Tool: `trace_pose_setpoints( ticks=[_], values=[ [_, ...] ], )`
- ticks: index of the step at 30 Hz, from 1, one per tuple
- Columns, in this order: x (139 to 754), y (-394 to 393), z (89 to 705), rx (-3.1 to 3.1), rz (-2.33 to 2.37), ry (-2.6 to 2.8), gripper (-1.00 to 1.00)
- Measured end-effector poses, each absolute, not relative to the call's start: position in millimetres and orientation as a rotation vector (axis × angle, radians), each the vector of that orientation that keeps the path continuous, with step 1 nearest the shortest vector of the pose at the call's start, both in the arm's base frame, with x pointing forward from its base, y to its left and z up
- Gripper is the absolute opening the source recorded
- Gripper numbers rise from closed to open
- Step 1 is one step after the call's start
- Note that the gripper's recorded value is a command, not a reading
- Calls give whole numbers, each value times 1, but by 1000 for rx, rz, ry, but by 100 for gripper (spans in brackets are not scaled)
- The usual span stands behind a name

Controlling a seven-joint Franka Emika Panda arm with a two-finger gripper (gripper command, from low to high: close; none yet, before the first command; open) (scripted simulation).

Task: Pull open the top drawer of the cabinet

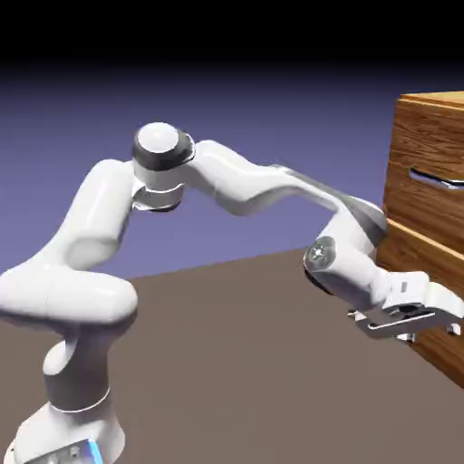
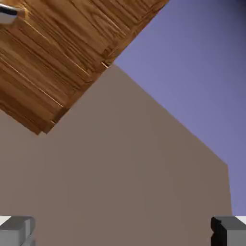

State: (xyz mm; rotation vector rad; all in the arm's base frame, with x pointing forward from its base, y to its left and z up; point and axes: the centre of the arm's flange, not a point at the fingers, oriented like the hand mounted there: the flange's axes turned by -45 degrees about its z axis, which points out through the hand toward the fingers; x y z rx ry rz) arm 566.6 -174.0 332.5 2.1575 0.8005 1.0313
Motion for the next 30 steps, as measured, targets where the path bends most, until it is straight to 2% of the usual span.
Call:
trace_pose_setpoints(
  ticks=[6,12,20,21,30],
  values=[
    [605,-112,397,1732,1127,1022,0],
    [631,-10,463,1247,1205,1199,0],
    [682,-1,467,1209,1210,1210,0],
    [683,-1,467,1209,1210,1210,-100],
    [637,-1,467,1210,1208,1212,-100]
  ],
)
